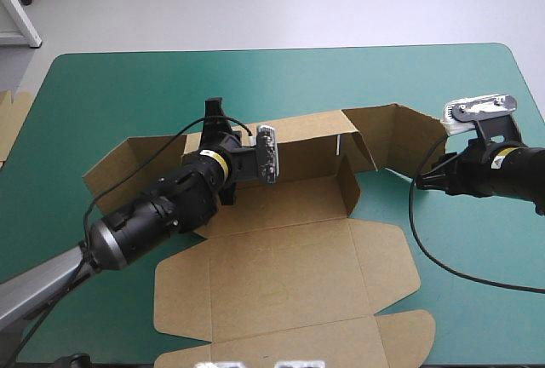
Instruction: Fold the box
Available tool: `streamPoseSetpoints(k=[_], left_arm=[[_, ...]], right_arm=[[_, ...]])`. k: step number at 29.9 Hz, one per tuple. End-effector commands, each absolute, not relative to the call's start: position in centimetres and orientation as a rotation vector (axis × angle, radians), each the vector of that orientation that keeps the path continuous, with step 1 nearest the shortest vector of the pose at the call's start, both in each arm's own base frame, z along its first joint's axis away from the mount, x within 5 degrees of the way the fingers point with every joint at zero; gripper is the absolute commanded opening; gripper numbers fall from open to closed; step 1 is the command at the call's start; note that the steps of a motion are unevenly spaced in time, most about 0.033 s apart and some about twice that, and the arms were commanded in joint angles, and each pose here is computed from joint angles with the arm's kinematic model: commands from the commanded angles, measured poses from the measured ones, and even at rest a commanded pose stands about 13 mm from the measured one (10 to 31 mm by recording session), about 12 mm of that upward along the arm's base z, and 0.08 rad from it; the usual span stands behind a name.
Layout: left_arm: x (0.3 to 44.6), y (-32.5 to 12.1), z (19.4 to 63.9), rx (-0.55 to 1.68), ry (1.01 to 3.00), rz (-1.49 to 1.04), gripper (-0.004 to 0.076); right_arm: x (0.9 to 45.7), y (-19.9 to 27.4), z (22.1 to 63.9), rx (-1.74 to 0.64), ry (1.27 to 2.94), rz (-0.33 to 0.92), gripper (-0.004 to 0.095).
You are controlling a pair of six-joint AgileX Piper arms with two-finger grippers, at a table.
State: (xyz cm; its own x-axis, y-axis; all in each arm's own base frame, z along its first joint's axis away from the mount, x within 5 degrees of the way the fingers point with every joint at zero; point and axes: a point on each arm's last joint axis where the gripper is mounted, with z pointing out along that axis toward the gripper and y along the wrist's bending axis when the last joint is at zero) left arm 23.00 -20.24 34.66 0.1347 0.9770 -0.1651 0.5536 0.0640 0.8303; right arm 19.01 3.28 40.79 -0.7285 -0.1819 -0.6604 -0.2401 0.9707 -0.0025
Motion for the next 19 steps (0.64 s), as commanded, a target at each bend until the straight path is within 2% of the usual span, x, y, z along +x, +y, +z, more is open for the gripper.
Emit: streamPoseSetpoints(k=[1,8,13,19], left_arm=[[21.3,-20.4,37.0,1.508,1.474,0.731,-0.001],[19.9,-19.8,36.1,1.513,1.419,0.745,-0.001],[18.9,-18.3,34.8,1.588,1.176,0.825,-0.001],[21.4,-16.3,35.1,1.478,1.094,0.808,-0.001]], right_arm=[[18.6,3.2,42.4,-0.292,2.312,0.099,0.0401],[18.5,3.2,42.3,-0.289,2.332,0.106,0.0401],[18.1,3.8,43.2,-0.291,2.317,0.198,0.0401],[17.8,3.8,43.5,-0.307,2.331,0.209,0.0401]])
